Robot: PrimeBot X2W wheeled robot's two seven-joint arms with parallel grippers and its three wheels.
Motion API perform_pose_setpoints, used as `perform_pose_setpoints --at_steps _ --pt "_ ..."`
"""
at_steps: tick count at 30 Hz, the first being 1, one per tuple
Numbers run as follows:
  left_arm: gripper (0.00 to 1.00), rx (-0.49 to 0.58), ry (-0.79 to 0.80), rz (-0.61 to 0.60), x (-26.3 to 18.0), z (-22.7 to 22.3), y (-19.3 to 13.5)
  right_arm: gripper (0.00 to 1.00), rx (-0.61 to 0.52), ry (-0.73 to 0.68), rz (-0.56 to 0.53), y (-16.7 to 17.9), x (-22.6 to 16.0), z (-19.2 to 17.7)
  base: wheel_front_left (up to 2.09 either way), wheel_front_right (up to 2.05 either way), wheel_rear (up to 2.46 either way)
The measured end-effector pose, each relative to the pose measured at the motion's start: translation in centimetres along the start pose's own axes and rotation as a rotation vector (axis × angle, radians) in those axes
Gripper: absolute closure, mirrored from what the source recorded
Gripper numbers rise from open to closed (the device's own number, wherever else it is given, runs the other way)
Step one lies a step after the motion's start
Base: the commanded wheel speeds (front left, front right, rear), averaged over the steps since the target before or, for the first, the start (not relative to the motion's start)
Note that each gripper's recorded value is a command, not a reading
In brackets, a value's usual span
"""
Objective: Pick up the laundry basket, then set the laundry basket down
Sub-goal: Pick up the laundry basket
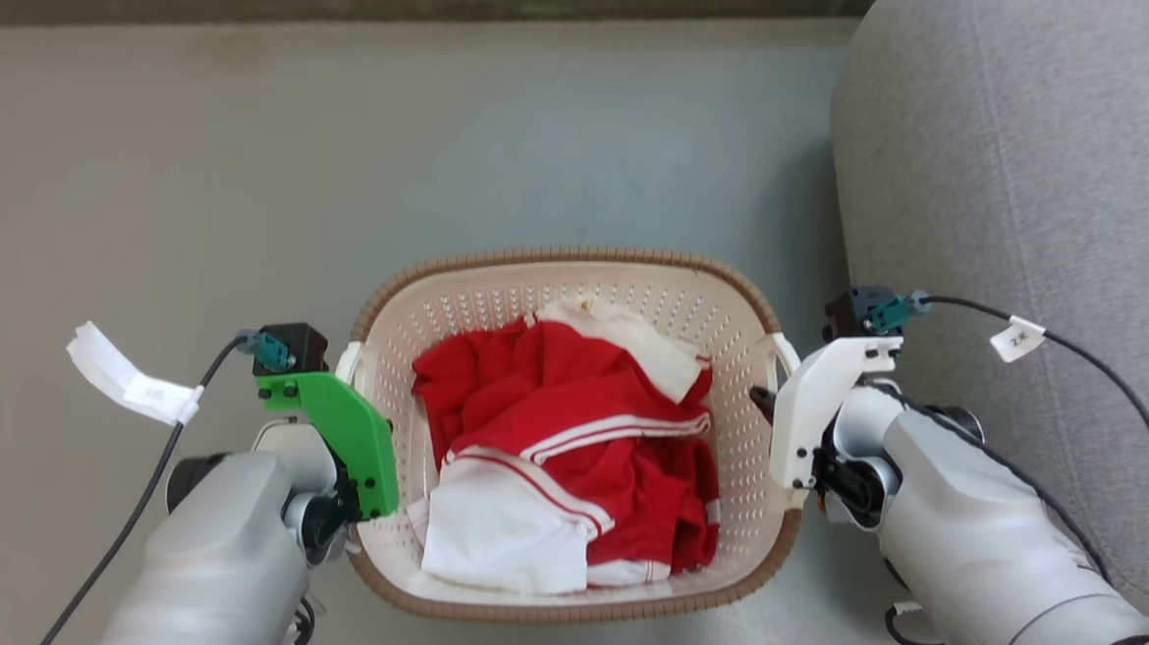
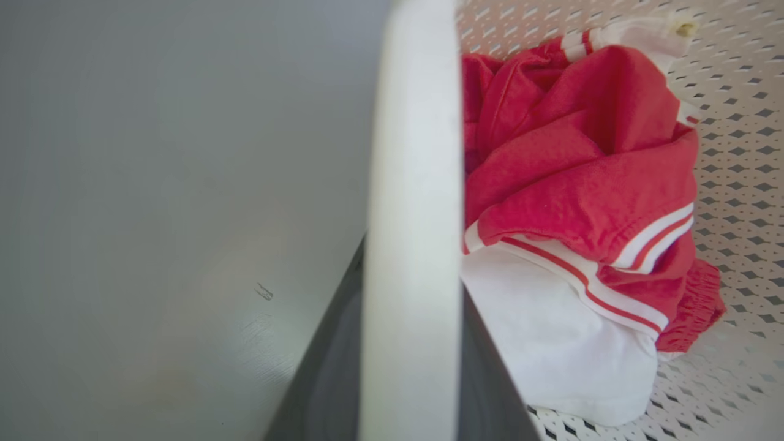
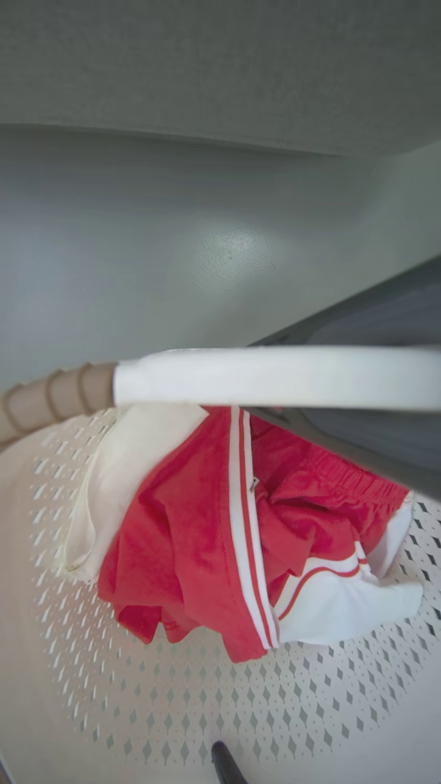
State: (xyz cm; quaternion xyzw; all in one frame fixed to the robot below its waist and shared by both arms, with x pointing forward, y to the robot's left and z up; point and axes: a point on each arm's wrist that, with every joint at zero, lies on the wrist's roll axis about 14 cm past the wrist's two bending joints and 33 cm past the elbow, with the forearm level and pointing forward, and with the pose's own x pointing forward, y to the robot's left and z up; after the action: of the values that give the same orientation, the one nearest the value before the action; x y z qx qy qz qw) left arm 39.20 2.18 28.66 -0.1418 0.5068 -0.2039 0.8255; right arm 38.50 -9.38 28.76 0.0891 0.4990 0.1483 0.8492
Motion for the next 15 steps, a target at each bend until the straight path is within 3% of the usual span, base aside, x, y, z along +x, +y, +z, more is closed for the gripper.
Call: perform_pose_setpoints --at_steps 15 --pt "1.0 -0.003 0.028 -0.002 -4.4 -2.5 -2.1 1.0 0.01 0.009 0.003 1.6 -4.6 -2.4 0.0 0.0 0.0"
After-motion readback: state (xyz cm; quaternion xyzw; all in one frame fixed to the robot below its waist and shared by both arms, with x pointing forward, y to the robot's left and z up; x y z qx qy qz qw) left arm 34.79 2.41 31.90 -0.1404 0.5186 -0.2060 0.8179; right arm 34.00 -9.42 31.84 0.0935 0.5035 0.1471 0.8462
